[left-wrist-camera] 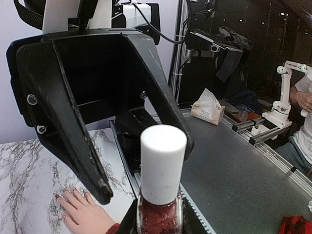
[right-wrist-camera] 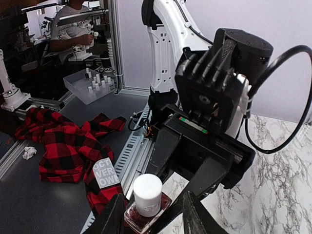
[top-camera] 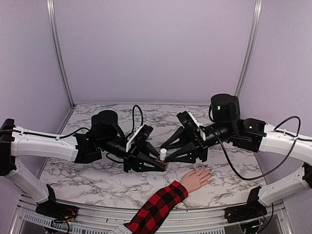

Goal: Paint the nails
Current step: Screw the nail polish bottle cap onto the nail polish bottle.

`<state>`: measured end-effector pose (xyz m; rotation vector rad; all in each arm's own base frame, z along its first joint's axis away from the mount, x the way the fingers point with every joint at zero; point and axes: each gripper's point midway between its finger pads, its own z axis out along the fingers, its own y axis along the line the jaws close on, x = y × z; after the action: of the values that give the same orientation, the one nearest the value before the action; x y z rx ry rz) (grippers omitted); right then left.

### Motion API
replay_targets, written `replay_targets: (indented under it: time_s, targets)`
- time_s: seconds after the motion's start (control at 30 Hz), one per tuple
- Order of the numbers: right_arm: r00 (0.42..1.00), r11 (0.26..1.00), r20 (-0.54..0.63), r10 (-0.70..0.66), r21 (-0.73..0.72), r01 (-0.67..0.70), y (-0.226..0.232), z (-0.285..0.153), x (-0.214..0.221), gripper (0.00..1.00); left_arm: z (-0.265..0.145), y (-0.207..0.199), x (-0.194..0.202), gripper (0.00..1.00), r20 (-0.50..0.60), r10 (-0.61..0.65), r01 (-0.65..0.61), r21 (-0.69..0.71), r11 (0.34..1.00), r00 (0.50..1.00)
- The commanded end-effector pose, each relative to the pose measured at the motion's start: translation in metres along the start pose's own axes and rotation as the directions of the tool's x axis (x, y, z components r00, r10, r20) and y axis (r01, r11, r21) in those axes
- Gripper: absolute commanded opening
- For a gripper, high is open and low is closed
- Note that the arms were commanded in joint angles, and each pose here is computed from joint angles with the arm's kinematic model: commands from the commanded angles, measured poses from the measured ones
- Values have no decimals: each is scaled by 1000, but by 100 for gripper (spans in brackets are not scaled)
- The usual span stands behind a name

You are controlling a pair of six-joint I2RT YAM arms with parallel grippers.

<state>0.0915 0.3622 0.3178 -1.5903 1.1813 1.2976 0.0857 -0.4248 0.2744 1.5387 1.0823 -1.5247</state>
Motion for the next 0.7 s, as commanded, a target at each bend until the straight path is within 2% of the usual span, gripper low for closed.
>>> replay_targets:
  time_s: [0.0,0.1,0.47,0.67]
  targets:
    - [999,997,23,-38,-66,40,12,2,-18,40,6,-6,-8,0,8,8,-9,45,999,1000]
    - [999,996,12,-33,-84,34,14,6,-16,39,6,-5,-8,0,6,6,-7,47,999,1000]
    - [1000,994,-4,-23,-103,22,19,7,-11,12,4,-3,-11,0,12,27,-27,23,999,1000]
    - [1000,996,-14,-10,-87,9,16,8,-6,4,-1,6,-16,0,19,45,-44,-43,998,999]
